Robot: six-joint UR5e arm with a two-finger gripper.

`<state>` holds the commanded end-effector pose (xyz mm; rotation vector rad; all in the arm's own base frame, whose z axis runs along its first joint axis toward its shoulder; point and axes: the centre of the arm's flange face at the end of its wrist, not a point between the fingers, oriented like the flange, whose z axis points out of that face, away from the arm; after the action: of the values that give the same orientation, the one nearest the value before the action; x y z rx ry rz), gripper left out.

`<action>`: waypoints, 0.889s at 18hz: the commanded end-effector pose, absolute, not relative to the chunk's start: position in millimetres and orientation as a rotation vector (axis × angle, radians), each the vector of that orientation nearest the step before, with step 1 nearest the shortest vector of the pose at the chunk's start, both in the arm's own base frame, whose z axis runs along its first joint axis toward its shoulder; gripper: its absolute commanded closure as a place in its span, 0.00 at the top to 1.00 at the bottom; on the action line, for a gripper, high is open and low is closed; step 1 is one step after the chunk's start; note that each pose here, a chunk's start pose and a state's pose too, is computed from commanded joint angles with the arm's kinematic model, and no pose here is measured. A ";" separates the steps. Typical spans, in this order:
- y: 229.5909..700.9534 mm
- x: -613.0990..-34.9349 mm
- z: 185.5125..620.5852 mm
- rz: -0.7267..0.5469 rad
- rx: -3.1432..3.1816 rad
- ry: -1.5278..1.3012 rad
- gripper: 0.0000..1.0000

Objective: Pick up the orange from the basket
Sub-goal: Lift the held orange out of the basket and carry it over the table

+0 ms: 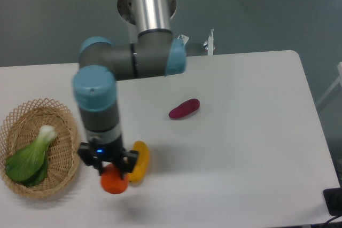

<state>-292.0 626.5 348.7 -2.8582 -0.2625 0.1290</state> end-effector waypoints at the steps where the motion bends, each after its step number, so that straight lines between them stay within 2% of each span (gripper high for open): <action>1: 612.8 -306.4 350.7 0.146 -2.867 -0.226 0.44; 5: 563.1 -350.0 350.5 0.181 -2.901 -0.104 0.45; 9: 541.0 -382.4 345.1 0.212 -2.927 -0.066 0.45; 16: 512.2 -416.2 333.8 0.259 -3.033 0.226 0.46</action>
<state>-416.2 512.2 333.8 -3.0326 0.2265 0.2589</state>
